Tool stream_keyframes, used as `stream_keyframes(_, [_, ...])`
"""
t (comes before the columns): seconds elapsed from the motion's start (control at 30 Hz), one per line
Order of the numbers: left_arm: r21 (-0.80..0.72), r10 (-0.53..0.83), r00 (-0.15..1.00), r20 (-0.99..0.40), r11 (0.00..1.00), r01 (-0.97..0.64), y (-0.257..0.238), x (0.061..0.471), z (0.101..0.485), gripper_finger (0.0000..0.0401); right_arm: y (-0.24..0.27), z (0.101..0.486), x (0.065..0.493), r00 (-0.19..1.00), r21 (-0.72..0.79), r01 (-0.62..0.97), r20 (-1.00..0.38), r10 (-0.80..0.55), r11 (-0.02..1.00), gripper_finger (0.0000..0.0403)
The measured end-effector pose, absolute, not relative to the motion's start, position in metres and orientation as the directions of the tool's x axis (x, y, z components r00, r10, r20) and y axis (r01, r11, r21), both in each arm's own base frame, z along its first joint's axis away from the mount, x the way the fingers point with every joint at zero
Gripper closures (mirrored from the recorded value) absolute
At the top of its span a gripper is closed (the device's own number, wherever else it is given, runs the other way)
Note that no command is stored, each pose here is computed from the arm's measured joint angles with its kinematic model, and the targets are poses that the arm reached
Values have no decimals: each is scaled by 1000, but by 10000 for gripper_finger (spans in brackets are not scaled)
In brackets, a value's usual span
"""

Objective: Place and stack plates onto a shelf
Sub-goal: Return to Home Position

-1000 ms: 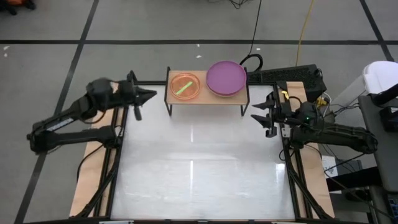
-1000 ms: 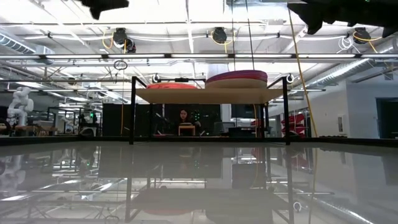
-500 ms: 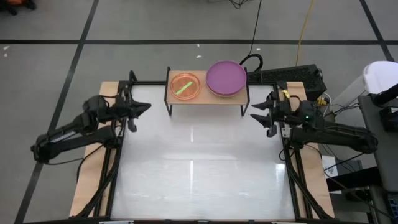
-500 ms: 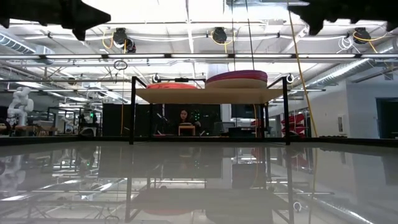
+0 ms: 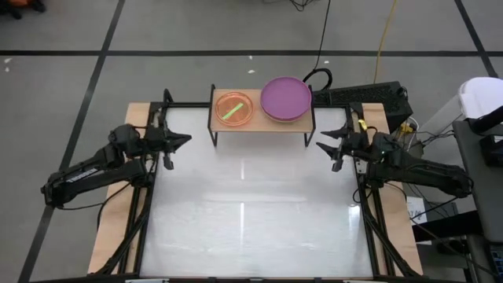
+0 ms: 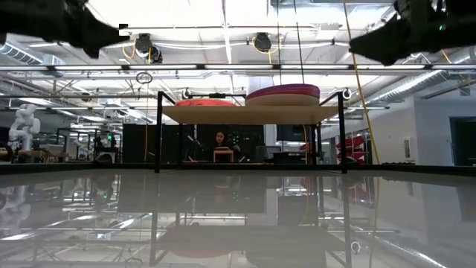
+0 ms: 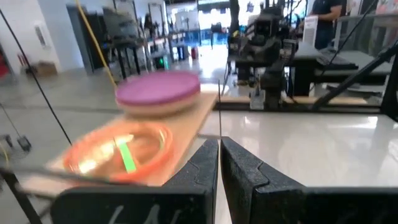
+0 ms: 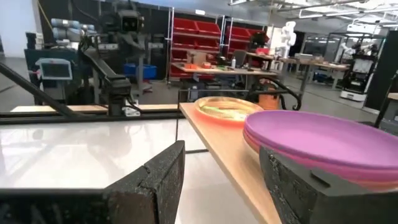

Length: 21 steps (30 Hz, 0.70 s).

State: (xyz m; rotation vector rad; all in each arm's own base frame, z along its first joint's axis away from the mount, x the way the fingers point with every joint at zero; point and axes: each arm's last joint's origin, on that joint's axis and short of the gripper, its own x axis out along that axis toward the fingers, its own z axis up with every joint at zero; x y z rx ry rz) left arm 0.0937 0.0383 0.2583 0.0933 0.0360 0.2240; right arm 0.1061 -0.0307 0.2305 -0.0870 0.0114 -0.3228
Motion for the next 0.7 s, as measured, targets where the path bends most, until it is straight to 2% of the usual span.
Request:
stream_keyframes(0.13, [58,223,974,-40,974,-220,41,100,233,378,-32,206,110,949,-86,317,21,-316,945,216])
stream_keyframes(0.3, [64,227,973,34,971,-229,44,105,201,378,-32,181,111,947,-80,319,57,-315,944,216])
stream_keyframes(0.43, [54,241,966,95,968,-246,46,105,185,377,-32,188,110,932,-52,331,178,-317,942,216])
stream_keyframes(0.57, [41,253,962,107,965,-258,48,104,179,377,-33,183,111,931,-30,350,125,-344,936,216])
stream_keyframes(0.7, [40,249,962,113,966,-255,47,104,180,377,-33,184,110,929,-34,351,139,-343,936,216])
